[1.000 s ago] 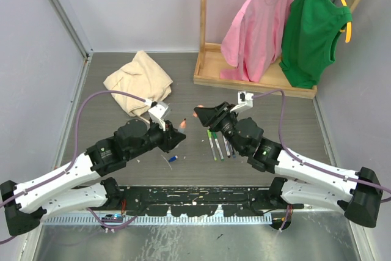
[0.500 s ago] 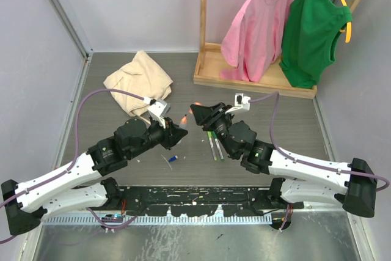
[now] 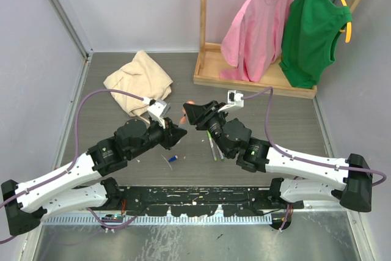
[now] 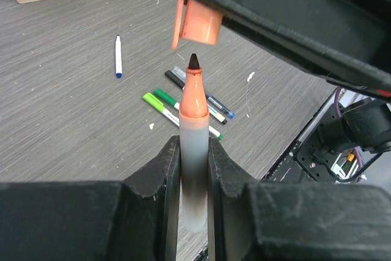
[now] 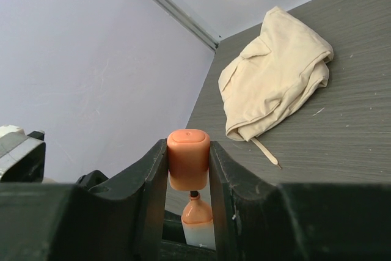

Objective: Insert the pens into the pen caps
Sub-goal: Insert the pen cap onto the pen.

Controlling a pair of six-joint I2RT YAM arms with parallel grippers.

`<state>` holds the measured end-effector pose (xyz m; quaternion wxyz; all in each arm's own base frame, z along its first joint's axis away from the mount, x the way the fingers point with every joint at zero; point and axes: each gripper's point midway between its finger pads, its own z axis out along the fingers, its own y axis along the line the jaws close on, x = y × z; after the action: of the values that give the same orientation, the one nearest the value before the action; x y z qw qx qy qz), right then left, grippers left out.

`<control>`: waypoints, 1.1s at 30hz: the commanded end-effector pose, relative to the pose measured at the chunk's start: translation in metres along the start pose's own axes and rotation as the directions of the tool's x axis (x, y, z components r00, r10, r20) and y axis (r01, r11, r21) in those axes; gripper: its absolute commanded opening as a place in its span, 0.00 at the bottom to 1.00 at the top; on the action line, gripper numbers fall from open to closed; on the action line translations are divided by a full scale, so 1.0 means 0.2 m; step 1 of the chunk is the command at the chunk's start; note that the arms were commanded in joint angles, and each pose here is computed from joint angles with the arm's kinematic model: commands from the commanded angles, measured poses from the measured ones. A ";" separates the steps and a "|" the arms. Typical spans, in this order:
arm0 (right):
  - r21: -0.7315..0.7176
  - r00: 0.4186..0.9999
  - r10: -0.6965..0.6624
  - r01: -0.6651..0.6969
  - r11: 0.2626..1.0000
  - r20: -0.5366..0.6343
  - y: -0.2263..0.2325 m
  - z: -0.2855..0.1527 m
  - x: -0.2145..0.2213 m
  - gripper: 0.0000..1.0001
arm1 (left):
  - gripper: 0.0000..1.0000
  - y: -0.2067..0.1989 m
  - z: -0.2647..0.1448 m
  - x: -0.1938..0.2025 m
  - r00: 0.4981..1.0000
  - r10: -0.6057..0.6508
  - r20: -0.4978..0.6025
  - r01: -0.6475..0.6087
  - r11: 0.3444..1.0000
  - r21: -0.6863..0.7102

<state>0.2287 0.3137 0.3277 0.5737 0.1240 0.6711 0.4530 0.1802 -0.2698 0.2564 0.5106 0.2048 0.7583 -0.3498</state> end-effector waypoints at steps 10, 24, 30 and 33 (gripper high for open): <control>0.004 1.000 -0.007 0.007 1.000 0.001 0.06 0.02 -0.01 0.00 | 0.00 -0.01 -0.02 -0.10 0.997 0.012 0.073 -0.012 1.000 -0.001; -0.030 0.998 -0.045 0.044 0.999 -0.049 0.08 0.00 0.04 0.00 | 0.00 0.01 -0.02 -0.10 0.998 0.015 0.068 -0.013 1.000 -0.023; -0.010 0.995 -0.061 0.061 0.998 -0.076 0.05 0.00 0.09 0.00 | 0.00 0.01 -0.01 -0.11 0.997 0.017 0.069 -0.015 1.000 -0.025; -0.007 0.993 -0.072 0.072 0.997 -0.096 0.04 0.00 0.12 0.00 | 0.00 0.01 -0.01 -0.11 0.997 0.017 0.070 -0.015 0.999 -0.028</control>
<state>0.2209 0.3292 0.2989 0.5567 0.0782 0.7103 0.4236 0.1835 -0.2640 0.2499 0.5126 0.2012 0.7661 -0.3314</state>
